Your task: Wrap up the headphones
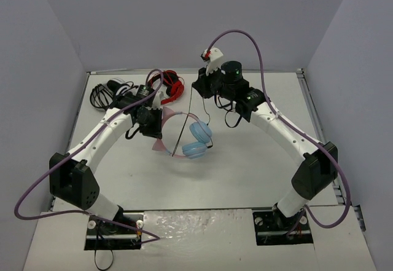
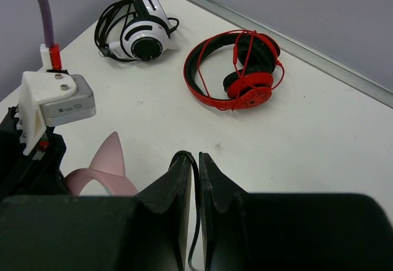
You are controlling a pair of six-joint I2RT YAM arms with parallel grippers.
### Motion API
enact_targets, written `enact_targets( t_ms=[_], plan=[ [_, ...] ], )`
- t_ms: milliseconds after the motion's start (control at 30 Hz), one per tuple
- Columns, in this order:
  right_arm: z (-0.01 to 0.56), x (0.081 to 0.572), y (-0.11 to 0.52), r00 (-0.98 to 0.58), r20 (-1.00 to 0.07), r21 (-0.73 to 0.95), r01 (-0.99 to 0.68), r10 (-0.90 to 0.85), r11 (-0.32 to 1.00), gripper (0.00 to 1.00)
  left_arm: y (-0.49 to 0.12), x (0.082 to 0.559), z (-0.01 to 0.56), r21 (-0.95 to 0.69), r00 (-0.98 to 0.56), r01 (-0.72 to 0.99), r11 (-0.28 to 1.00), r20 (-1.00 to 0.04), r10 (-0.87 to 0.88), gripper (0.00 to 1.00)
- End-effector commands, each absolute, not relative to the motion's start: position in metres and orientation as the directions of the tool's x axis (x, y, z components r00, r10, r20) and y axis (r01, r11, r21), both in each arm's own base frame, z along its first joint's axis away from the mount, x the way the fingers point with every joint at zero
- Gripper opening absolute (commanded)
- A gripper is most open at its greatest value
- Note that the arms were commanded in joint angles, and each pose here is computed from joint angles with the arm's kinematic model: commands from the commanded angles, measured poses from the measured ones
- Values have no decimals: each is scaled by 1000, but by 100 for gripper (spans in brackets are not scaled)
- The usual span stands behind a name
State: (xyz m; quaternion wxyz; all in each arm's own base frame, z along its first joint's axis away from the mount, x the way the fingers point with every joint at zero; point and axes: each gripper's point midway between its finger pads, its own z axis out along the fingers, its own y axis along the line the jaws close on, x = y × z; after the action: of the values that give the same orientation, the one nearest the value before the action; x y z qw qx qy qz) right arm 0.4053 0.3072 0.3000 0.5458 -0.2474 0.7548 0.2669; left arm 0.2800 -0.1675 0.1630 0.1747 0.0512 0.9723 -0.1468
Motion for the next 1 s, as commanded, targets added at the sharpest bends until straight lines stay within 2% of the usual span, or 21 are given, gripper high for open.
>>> enact_targets(
  t_ms=[0,233,467,600,667,733,833,967],
  plan=[
    [402,394,306,-41,-999,40,-694,16,719,7,-153,282,173,-174,-931,150,973,-357,80,0],
    [400,380,319,-39,-999,19,-716,-12,697,8,-147,299,173,-116,-924,96,989,-379,46,0],
    [385,375,326,-67,-996,11,-712,-52,702,10,-156,310,168,-138,-925,86,987,-378,28,0],
    [357,405,293,-177,-984,72,-532,-28,844,13,-157,311,167,-141,-924,89,986,-382,29,0],
    [335,427,262,-247,-969,125,-382,29,916,13,-157,310,166,-142,-926,89,986,-377,29,0],
    [317,446,234,-316,-936,244,-264,156,933,14,-158,310,165,-146,-926,91,985,-377,30,0],
    [290,468,205,-379,-891,318,-130,250,939,15,-159,310,165,-154,-927,94,983,-375,30,0],
    [234,487,191,-522,-811,330,-37,264,943,15,-161,310,170,-164,-922,100,981,-387,29,0]
  ],
)
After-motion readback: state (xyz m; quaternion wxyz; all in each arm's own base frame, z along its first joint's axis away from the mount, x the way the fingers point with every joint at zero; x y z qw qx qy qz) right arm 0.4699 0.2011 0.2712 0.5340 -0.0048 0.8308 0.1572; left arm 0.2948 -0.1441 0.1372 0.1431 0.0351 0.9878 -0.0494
